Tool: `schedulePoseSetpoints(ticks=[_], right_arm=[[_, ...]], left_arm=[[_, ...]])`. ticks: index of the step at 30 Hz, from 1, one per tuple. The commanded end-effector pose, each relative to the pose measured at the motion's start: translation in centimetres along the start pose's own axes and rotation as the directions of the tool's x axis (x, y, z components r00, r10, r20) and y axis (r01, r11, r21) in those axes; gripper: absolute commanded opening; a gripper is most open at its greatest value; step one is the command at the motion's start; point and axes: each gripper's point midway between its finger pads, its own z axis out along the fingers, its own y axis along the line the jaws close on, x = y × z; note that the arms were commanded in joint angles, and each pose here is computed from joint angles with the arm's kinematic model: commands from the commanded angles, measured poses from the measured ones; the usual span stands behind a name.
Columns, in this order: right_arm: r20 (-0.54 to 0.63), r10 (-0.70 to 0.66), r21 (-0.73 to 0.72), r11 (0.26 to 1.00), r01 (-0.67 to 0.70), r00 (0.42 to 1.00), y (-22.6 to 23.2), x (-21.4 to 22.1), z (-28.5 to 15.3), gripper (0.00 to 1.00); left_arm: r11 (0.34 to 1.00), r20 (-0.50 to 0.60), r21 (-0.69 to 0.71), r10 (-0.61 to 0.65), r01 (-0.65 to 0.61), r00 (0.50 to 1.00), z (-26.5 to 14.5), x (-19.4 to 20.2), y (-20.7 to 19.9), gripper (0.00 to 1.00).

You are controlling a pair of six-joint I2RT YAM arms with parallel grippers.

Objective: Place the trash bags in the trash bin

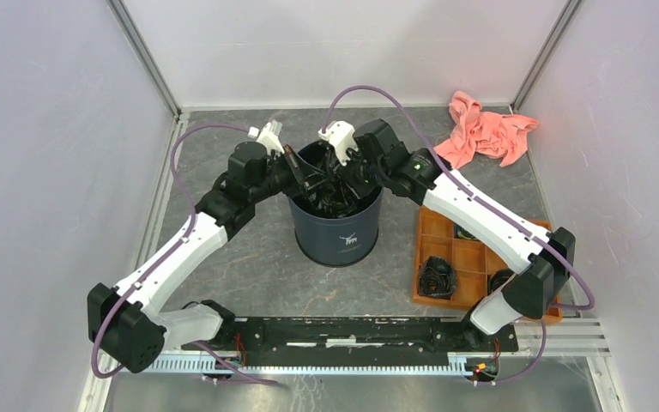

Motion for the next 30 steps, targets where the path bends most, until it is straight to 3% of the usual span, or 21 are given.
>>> schedulePoseSetpoints(ticks=[1,5,12,18,25,28,30], right_arm=[[0.074,-0.01,0.007,1.0,0.01,0.997,-0.2,-1.9,-2.7,0.38],[0.111,-0.033,0.038,0.999,0.029,0.993,-0.6,-2.1,-5.6,0.57],[0.215,-0.062,0.068,0.997,0.048,0.975,-0.7,-2.1,-8.8,0.73],[0.413,-0.034,-0.004,0.999,0.038,0.91,0.9,-5.0,-8.5,0.71],[0.504,0.014,0.035,0.999,-0.036,0.864,-0.3,-6.2,-6.0,0.66],[0.546,0.026,0.074,0.994,-0.079,0.837,-1.5,-6.7,-5.9,0.59],[0.562,0.032,0.082,0.992,-0.094,0.826,-1.9,-6.8,-5.9,0.46]], left_arm=[[0.99,0.126,-0.06,0.137,-0.13,0.983,-2.5,-3.1,-0.8,0.02],[0.966,0.21,-0.114,0.252,-0.232,0.945,-5.0,-5.5,-1.9,0.02],[0.953,0.24,-0.139,0.296,-0.269,0.925,-6.0,-5.9,-1.5,0.02],[0.958,0.307,-0.112,0.285,-0.263,0.908,-7.3,-6.6,-2.5,0.02],[0.956,0.306,-0.121,0.292,-0.267,0.906,-8.0,-6.6,-2.6,0.02],[0.954,0.317,-0.14,0.296,-0.264,0.901,-8.2,-6.8,-2.3,0.02],[0.953,0.319,-0.147,0.3,-0.266,0.899,-8.4,-6.9,-2.2,0.02]])
